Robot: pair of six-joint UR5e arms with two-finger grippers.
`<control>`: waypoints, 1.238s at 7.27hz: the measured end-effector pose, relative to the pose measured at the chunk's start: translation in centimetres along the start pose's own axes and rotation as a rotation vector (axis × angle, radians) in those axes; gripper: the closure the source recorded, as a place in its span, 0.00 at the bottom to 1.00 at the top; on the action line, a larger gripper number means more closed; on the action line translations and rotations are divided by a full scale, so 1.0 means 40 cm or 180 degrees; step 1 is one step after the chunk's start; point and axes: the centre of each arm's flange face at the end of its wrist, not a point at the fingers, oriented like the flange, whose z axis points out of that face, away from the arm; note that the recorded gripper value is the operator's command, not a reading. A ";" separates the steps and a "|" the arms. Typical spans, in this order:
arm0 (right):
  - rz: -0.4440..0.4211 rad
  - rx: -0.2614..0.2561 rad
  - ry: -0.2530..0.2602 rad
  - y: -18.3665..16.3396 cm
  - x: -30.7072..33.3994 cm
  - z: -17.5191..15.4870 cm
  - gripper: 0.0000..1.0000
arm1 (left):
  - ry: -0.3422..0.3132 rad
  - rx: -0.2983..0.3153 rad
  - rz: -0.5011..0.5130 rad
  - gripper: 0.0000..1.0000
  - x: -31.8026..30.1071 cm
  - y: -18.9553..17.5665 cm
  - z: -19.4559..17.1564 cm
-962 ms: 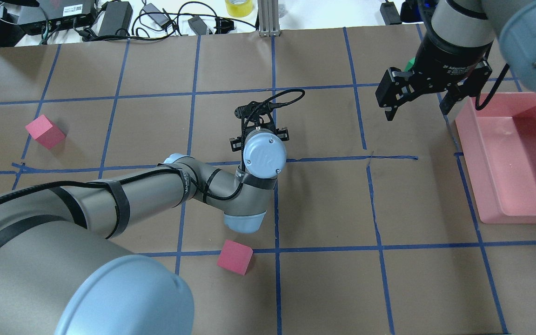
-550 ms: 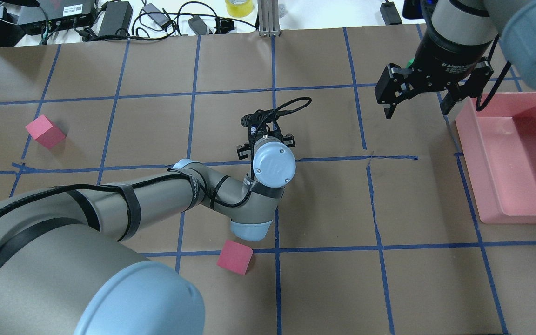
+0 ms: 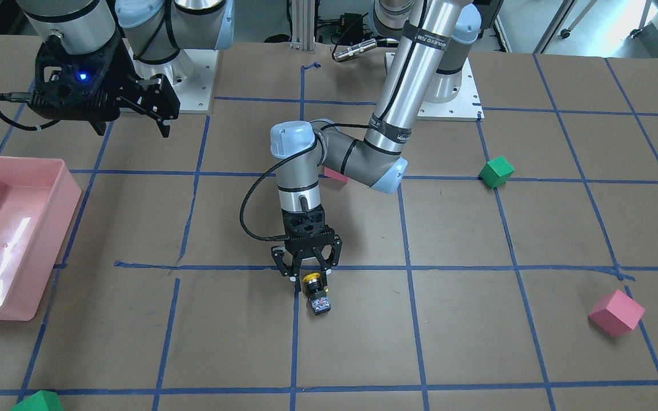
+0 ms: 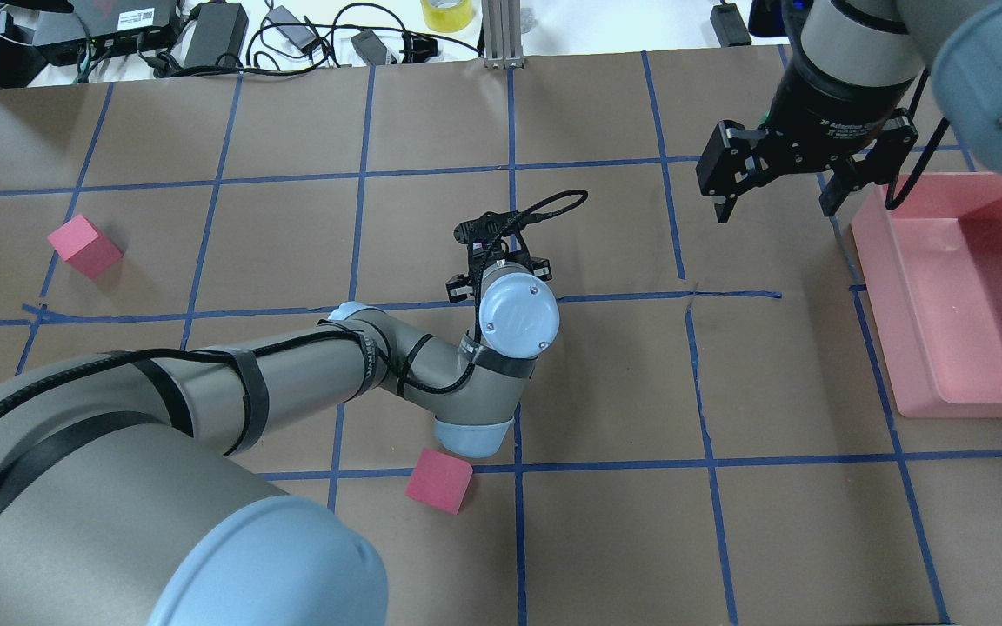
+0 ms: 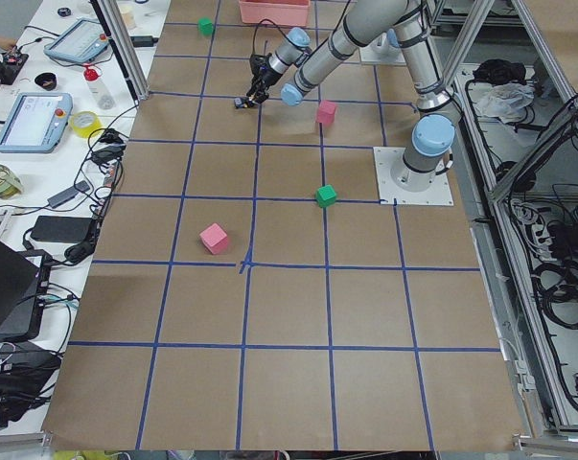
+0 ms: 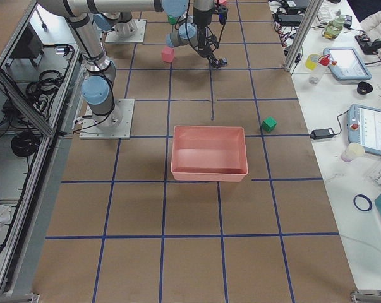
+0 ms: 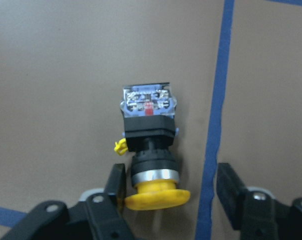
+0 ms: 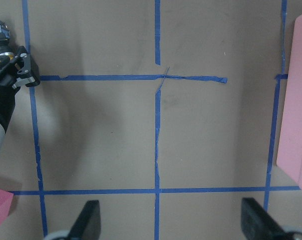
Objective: Align button upright
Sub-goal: 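Grasp the button's yellow cap end with the left gripper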
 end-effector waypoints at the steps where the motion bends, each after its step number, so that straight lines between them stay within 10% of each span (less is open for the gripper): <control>1: 0.0000 0.0002 0.0006 0.000 0.000 0.000 0.00 | -0.0022 0.0005 0.0004 0.94 -0.004 0.002 -0.001; 6: -0.0006 -0.0012 0.0017 0.001 0.000 0.006 0.00 | -0.0002 -0.0037 0.0052 1.00 0.004 -0.055 -0.056; 9: -0.0003 -0.0030 0.0023 0.001 0.001 0.013 0.00 | -0.0077 -0.0727 0.0065 1.00 -0.025 -0.172 -0.092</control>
